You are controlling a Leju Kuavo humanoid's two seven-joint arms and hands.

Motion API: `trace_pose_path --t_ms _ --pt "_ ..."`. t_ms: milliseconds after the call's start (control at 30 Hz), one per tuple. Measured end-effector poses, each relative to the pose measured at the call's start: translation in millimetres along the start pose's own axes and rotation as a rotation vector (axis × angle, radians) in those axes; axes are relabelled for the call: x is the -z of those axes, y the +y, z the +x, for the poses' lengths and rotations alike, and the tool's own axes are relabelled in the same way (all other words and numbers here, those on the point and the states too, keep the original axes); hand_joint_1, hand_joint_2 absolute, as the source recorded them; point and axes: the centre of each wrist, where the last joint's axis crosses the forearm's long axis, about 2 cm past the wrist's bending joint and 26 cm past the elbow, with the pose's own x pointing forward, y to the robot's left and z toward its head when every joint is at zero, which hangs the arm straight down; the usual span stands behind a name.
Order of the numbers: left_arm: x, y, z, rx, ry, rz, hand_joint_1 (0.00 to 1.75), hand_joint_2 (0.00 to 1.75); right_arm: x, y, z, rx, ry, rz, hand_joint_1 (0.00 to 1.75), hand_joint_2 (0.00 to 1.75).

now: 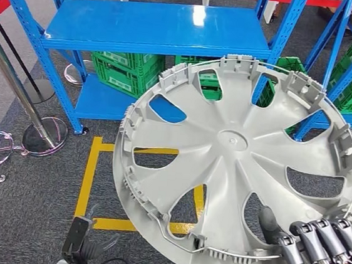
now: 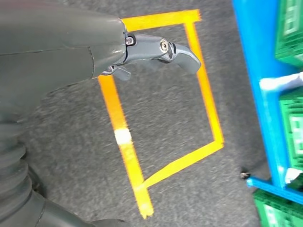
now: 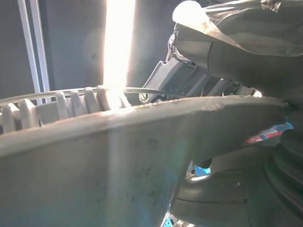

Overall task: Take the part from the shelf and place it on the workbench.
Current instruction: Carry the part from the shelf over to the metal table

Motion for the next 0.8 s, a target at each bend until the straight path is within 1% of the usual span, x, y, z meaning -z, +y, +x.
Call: trace_pose_path --t_ms 133,300,433,567,700,800 --pt "2 3 3 -0.014 -0.044 -0.001 0.00 1.75 0 -1 0 -0.003 0.000 0.001 1.75 1.75" --pt "-3 6 -2 -0.013 -0.052 -0.078 0.00 1.75 0 -1 -1 -0.006 -0.001 0.001 1.75 1.75" --pt "-14 12 -15 -0.009 0.007 -0.116 0.00 1.75 0 -2 -1 -0.009 0.001 0.000 1.75 1.75" --pt "-32 18 -32 0.019 0.086 -0.155 0.00 1.75 -1 -3 -2 -0.010 0.011 0.002 1.75 1.75" --pt "-47 20 -43 0.035 0.127 -0.199 0.00 1.75 -2 -4 -1 -0.009 0.025 0.005 1.75 1.75" --pt "-54 21 -47 0.043 0.141 -0.214 0.00 1.75 -2 -4 -1 -0.009 0.029 0.006 1.75 1.75"
